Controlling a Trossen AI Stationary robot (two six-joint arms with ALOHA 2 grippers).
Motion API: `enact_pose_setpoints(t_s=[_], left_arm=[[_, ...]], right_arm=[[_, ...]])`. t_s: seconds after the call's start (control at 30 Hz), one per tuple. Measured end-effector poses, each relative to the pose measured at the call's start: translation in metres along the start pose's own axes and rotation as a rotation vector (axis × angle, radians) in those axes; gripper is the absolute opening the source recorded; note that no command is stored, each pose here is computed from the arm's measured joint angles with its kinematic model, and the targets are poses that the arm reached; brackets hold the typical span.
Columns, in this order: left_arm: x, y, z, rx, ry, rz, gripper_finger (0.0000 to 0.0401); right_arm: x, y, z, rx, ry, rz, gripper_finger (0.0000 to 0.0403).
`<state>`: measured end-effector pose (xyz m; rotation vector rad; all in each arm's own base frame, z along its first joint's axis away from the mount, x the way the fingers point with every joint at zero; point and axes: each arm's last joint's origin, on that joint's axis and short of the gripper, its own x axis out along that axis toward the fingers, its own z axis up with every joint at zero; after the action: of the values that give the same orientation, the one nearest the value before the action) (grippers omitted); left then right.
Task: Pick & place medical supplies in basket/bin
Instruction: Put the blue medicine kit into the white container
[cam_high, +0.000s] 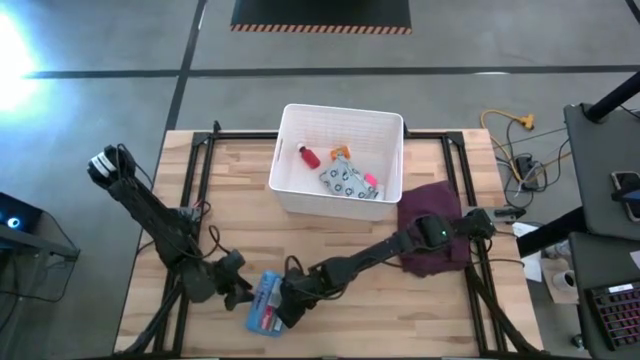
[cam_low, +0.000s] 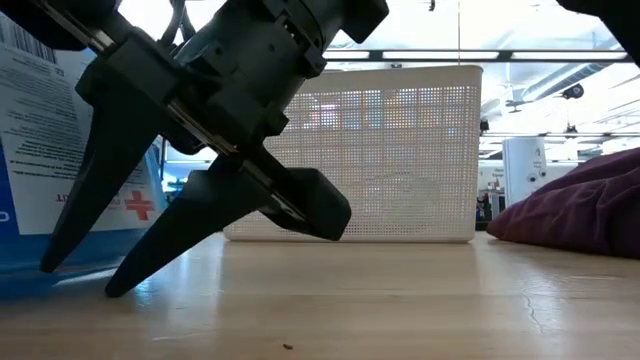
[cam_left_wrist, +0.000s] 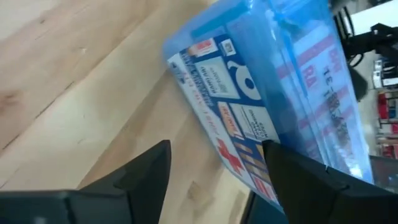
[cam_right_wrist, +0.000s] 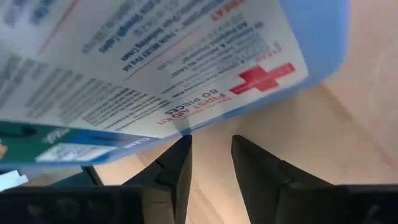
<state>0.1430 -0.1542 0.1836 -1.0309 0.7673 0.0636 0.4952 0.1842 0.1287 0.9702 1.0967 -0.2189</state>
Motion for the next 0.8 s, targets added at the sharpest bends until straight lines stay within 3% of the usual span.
enact_pose_setpoints(t_s=[0.53,0.67,0.8], left_arm=[[-0.024,-0.009,0.013,-0.006,-0.1,-0.118,0.0245],[-0.013,-0.001,0.008,-0.025,-0.087,-0.093,0.0245],[0.001,0.0,0.003,-0.083,-0.097,-0.189,0.0245]], right_arm=[[-0.001,-0.001,0.003,0.0,-0.015,-0.005,0.0093],[-0.001,-0.002,0.004,-0.002,-0.02,-0.009,0.0093],[-0.001,-0.003,0.005,0.001,-0.023,-0.016,0.0093]])
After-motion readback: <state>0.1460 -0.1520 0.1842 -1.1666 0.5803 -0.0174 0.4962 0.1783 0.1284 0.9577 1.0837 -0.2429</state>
